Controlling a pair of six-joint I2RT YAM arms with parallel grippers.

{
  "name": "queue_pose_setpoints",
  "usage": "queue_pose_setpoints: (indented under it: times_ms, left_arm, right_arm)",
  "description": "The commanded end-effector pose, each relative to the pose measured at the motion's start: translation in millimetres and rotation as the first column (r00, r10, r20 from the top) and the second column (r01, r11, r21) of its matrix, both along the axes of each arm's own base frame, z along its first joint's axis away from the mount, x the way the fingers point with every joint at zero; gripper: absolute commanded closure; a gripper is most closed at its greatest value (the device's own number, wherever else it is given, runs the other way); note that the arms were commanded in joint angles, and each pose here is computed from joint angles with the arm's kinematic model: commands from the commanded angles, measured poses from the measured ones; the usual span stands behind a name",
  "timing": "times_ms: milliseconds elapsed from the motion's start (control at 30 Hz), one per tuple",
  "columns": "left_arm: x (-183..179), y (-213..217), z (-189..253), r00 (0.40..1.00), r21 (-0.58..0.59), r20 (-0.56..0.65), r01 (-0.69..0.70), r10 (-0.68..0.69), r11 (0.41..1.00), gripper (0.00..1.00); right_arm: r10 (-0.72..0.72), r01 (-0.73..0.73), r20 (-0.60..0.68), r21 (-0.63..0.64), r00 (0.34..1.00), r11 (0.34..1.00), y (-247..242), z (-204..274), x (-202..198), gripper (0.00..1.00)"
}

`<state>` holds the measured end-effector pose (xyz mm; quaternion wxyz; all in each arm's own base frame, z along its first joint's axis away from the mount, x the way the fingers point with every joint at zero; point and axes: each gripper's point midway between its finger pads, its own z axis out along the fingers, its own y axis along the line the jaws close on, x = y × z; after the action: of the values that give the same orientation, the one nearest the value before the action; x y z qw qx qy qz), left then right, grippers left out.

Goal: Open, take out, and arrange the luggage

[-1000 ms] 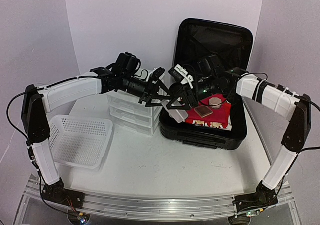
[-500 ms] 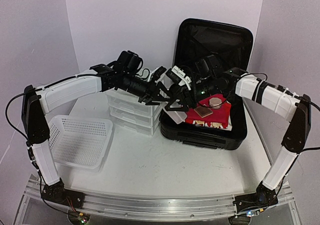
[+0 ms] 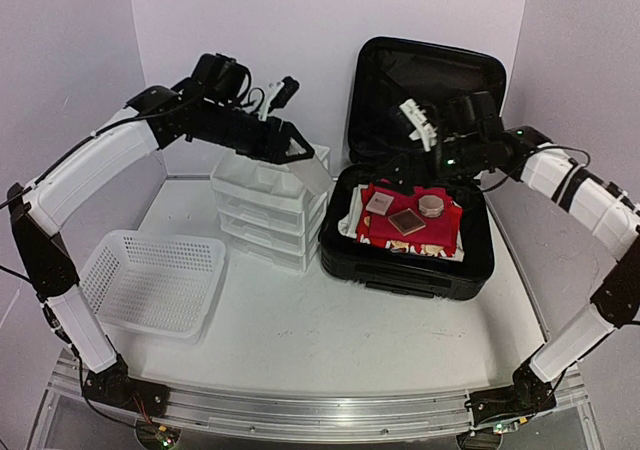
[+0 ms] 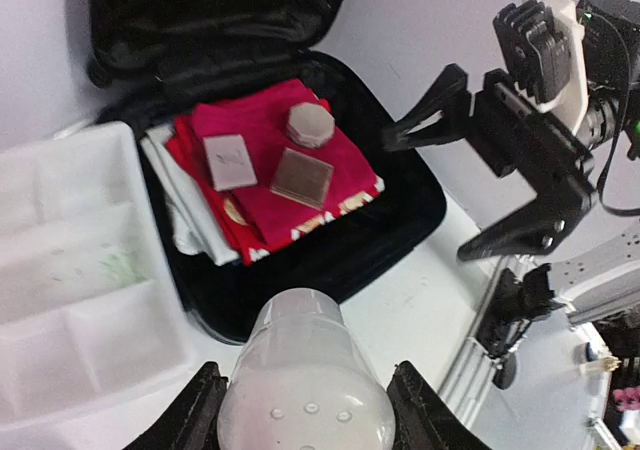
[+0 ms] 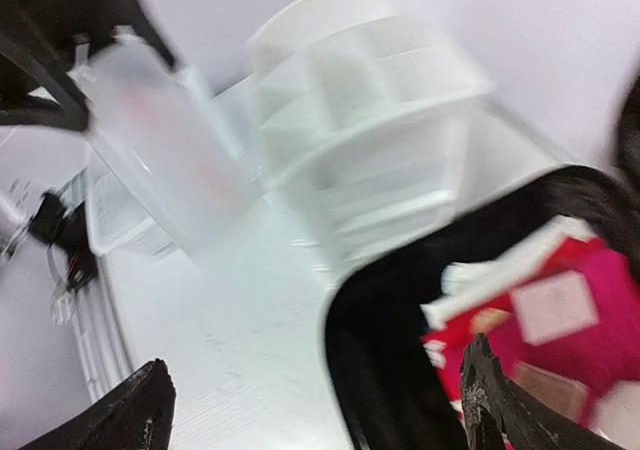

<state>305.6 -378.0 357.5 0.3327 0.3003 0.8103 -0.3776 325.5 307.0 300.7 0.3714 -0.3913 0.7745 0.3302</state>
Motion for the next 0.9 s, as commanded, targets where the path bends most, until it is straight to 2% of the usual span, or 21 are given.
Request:
queue_pose_setpoints:
  times_ms: [0,233,500,867]
  left_arm:
    - [20.5,47.8,54.7,0.96,0.095,0.256,-0.146,0.118,0.985,0.69]
    - [63.3,57.8,51.7,0.938,0.172,0.304,-0.228,0.168,0.958,0.7]
    - [108.3,57.9,33.6,0.931,0.208,0.326,-0.237,0.161,0.949,0.71]
    - [129.6,68.0,4.3,0.927,0.32,0.346,-0.263,0.146,0.91,0.72]
  right_arm:
    - [-0.158,0.154,0.079,0.061,0.984,0.986,-44.6,38.9,9.1,0.02]
    - [-0.183,0.179,0.079,0.051,0.98,0.982,-54.4,32.2,0.1,0.02]
    - [-0.192,0.19,0.078,0.043,0.978,0.981,-57.1,28.8,-0.3,0.02]
    - [-0.194,0.192,0.068,0.037,0.979,0.981,-56.9,24.4,0.2,0.02]
